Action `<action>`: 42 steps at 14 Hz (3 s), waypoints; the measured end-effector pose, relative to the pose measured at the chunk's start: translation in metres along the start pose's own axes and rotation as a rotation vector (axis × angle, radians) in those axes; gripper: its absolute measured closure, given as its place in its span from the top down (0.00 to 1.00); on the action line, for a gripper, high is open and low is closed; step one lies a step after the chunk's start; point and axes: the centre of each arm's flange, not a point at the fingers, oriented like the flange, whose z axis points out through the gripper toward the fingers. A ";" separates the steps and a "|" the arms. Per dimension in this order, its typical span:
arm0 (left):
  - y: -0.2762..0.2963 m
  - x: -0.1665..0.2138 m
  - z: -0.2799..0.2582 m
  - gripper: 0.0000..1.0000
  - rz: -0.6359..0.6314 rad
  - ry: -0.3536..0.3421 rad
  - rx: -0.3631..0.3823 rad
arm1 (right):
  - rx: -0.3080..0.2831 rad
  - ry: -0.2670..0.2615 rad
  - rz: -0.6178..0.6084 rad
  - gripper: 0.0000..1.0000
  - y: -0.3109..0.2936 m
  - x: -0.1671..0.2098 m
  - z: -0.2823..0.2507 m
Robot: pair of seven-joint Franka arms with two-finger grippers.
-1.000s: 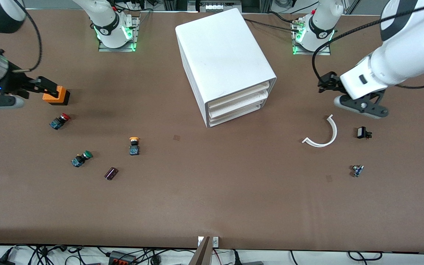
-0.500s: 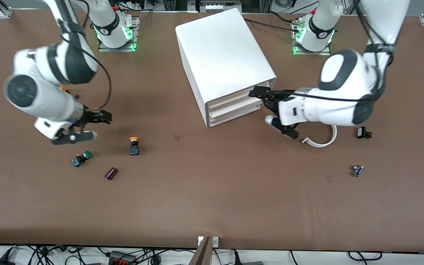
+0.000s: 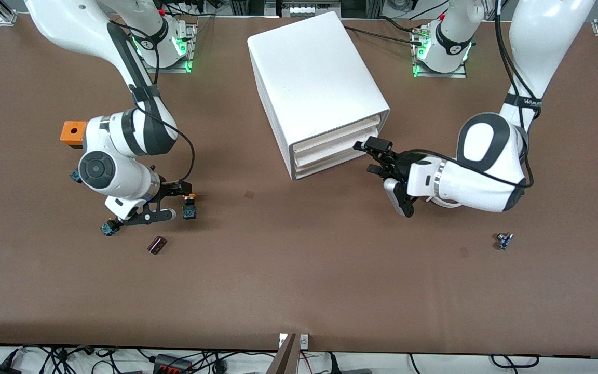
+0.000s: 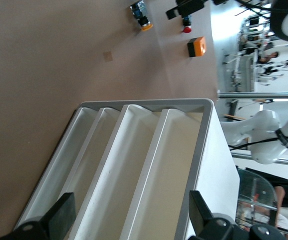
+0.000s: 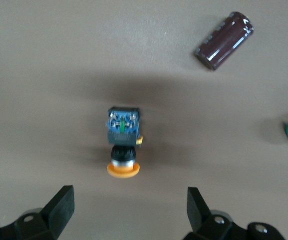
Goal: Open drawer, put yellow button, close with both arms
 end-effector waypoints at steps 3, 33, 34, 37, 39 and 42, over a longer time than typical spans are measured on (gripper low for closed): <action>-0.036 -0.020 0.018 1.00 -0.011 -0.007 -0.074 | -0.003 0.015 0.004 1.00 0.001 0.008 0.030; -0.082 -0.060 0.031 0.15 0.020 0.067 -0.277 | 0.059 0.160 -0.082 0.41 -0.137 0.044 -0.156; -0.085 -0.054 0.020 0.15 0.029 0.071 -0.253 | 0.059 0.161 -0.099 0.41 -0.149 0.041 -0.161; -0.089 -0.037 -0.002 0.15 0.038 0.072 -0.204 | 0.076 0.205 -0.115 0.41 -0.190 0.030 -0.185; -0.094 -0.028 -0.015 0.15 0.036 0.090 -0.190 | 0.105 0.247 -0.062 0.41 -0.227 0.018 -0.209; -0.103 -0.022 -0.025 0.16 0.030 0.098 -0.174 | 0.139 0.289 -0.054 0.41 -0.278 -0.004 -0.229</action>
